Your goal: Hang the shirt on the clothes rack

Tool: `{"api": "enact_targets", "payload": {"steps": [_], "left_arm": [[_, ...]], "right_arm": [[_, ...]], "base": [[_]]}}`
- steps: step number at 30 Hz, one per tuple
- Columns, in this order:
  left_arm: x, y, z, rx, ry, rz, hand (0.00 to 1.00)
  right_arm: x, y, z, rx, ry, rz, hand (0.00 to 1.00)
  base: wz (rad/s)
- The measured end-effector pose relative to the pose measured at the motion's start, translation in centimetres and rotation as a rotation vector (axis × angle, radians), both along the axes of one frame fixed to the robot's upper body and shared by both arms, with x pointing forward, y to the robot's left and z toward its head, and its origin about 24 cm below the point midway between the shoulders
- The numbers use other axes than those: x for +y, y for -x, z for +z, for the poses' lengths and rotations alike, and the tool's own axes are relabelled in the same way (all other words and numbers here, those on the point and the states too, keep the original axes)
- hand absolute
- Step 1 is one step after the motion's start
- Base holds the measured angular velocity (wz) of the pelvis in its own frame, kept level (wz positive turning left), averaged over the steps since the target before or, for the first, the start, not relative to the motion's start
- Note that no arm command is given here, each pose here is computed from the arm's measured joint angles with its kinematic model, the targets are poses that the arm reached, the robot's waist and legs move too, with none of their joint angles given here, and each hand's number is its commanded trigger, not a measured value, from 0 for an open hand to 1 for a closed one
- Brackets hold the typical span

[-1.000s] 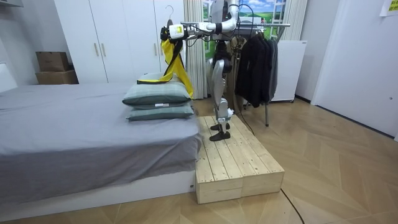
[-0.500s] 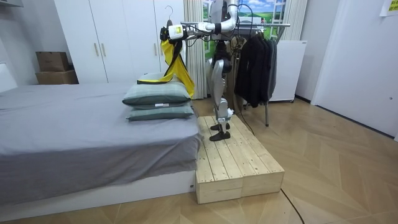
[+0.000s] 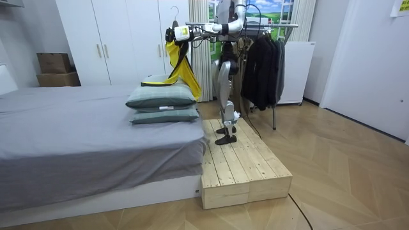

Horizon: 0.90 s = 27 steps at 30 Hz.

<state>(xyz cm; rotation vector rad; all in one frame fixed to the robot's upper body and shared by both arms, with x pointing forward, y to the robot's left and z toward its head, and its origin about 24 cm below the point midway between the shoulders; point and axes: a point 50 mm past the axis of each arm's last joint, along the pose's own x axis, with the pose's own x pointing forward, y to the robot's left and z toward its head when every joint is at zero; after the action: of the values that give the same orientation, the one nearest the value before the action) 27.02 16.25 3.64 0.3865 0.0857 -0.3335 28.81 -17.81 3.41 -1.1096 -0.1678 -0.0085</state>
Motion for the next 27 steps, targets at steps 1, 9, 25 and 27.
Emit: {"api": "enact_targets", "payload": {"steps": [1,9,25,27], "left_arm": [[0.0,0.0,0.0,0.003,0.011,0.001,0.0],[0.0,0.1,-0.1,0.007,0.015,0.002,0.0],[0.2,-0.2,2.6,-0.23,-0.16,0.123,0.0],[0.1,-0.1,3.7,-0.317,-0.18,0.155,0.0]], "right_arm": [[0.0,0.0,0.0,0.0,0.001,0.001,1.0],[0.0,0.0,0.0,-0.001,0.002,0.003,1.0],[-0.1,0.7,-0.9,-0.023,-0.061,-0.006,1.0],[-0.2,0.8,-0.8,-0.043,-0.089,-0.014,1.0]], "base": [[0.0],[0.0],[0.01],[-0.09]]}}
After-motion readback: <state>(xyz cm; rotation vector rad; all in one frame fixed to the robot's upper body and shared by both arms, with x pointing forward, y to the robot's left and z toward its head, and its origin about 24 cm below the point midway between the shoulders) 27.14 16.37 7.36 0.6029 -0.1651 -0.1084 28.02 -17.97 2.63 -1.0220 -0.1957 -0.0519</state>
